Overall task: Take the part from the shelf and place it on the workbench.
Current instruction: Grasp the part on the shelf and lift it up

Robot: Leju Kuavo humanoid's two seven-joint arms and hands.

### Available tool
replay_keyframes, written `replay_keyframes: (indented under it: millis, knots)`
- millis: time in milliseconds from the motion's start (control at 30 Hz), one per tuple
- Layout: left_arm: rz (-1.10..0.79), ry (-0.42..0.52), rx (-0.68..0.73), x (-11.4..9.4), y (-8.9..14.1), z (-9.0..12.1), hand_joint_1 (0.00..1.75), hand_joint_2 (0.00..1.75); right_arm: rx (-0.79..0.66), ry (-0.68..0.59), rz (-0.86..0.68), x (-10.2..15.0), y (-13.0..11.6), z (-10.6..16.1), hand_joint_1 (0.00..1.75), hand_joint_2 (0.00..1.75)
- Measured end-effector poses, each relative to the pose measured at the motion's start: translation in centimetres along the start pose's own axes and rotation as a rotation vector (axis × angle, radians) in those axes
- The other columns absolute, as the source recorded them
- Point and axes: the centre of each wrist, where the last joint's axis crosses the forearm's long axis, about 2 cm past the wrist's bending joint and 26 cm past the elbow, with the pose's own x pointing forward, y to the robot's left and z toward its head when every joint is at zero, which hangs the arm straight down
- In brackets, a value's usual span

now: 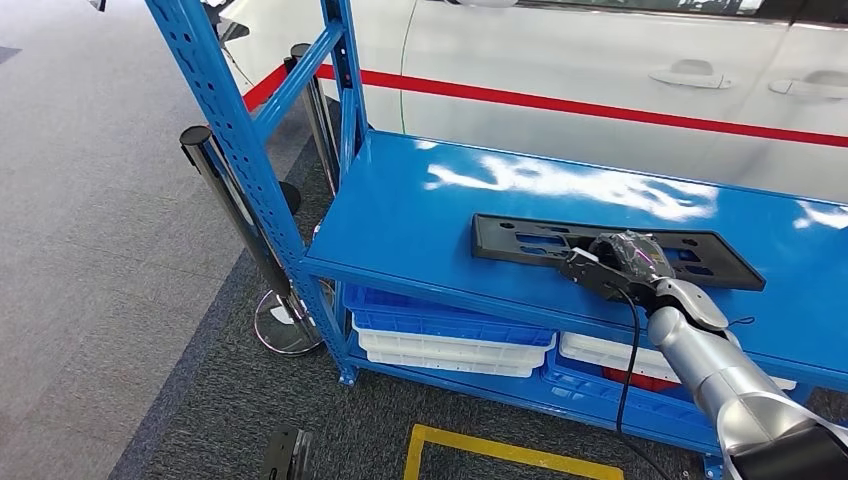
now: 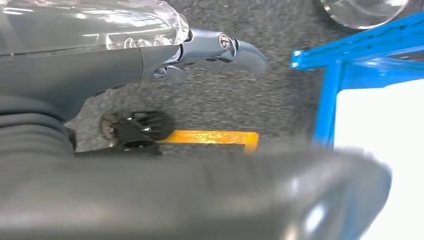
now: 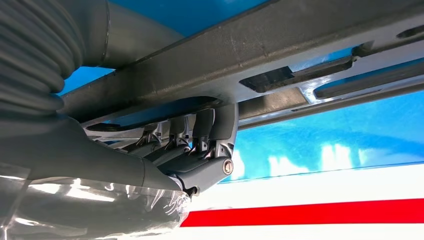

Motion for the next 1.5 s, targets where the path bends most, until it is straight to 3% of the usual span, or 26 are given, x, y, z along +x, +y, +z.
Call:
replay_keyframes:
  millis: [100, 467, 867, 1233, 1367, 1500]
  knots:
    - [0.006, -0.023, -0.005, 0.4, 0.1, -0.3, 0.0, 0.0, -0.001, -0.001, 0.002, 0.0, 0.1, 0.0, 1.74, 1.75]
    - [0.014, -0.007, -0.019, 0.9, 0.4, -0.8, 0.0, 0.0, -0.048, -0.027, 0.014, -0.3, 0.0, 0.3, 1.75, 1.75]
    - [0.014, 0.029, -0.023, 0.8, 0.5, -0.7, 0.0, 0.0, -0.207, -0.147, -0.005, 0.0, -3.8, -0.9, 1.75, 1.75]
    - [0.011, 0.052, -0.019, 0.6, 0.4, -0.6, 0.0, 0.0, -0.256, -0.189, -0.003, 1.2, -4.8, -1.3, 1.75, 1.75]
    - [0.009, 0.049, -0.023, 0.5, 0.3, -0.4, 0.0, 1.75, -0.27, -0.191, -0.014, 1.1, -4.7, -1.1, 1.75, 1.75]
    - [-0.013, 0.037, -0.031, 0.3, 0.3, -0.3, 0.0, 1.75, -0.29, -0.189, -0.025, 0.7, -4.5, -0.6, 1.75, 1.75]
